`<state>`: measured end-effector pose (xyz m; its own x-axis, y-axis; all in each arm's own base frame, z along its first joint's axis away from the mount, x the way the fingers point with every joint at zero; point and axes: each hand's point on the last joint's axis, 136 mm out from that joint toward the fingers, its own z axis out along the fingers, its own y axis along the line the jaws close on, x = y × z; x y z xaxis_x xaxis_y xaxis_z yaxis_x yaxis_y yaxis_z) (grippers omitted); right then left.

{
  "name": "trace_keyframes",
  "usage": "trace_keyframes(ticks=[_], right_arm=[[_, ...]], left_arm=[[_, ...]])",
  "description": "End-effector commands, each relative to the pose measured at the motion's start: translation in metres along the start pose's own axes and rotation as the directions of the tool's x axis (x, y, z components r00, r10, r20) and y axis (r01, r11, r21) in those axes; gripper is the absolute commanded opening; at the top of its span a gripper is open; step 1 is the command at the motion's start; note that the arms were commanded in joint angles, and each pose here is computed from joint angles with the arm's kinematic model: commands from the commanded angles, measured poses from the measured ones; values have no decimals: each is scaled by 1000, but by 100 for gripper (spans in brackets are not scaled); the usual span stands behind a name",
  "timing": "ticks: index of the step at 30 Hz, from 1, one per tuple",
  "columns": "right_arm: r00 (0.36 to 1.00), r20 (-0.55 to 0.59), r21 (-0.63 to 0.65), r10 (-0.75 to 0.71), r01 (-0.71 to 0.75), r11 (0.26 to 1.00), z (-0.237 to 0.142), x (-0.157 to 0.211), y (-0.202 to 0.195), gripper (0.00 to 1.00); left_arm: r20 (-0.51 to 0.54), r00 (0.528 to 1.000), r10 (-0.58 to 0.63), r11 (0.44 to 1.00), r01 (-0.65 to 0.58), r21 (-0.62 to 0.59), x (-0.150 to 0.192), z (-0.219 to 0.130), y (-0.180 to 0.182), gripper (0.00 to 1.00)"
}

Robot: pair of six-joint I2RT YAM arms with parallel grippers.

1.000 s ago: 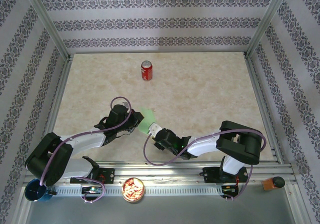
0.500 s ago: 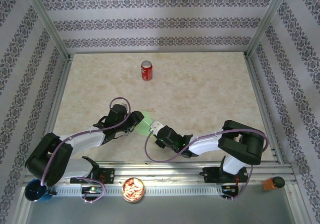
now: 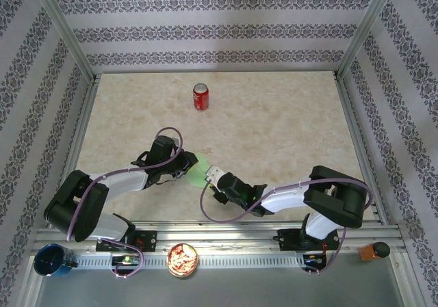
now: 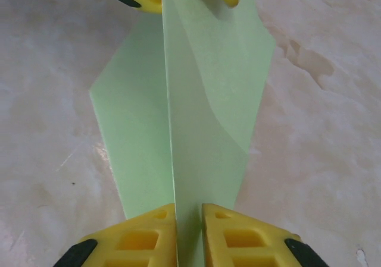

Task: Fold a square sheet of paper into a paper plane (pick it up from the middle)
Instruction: Fourth fold the wing at the center of the table.

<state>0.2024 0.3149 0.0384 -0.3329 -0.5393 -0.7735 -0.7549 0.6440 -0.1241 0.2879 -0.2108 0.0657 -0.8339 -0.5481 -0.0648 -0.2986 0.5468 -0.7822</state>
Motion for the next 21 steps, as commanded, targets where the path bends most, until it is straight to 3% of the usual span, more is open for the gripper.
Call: trace_keyframes(ticks=[1,9,21], right_arm=[[1000,-17,-14,20,-21,1000,-7,3,-2,21],[994,-100,22,35,-33,999,-9,10,-5,27],[993,-100,-2,67,-68,998,-10,4,1,23]], left_arm=[[4,1000,0,1000,0,16,-2,-4,-2,11],[4,999,-35,997,34,65,-2,-6,-10,5],[5,999,-38,997,38,65,-2,-5,-11,5]])
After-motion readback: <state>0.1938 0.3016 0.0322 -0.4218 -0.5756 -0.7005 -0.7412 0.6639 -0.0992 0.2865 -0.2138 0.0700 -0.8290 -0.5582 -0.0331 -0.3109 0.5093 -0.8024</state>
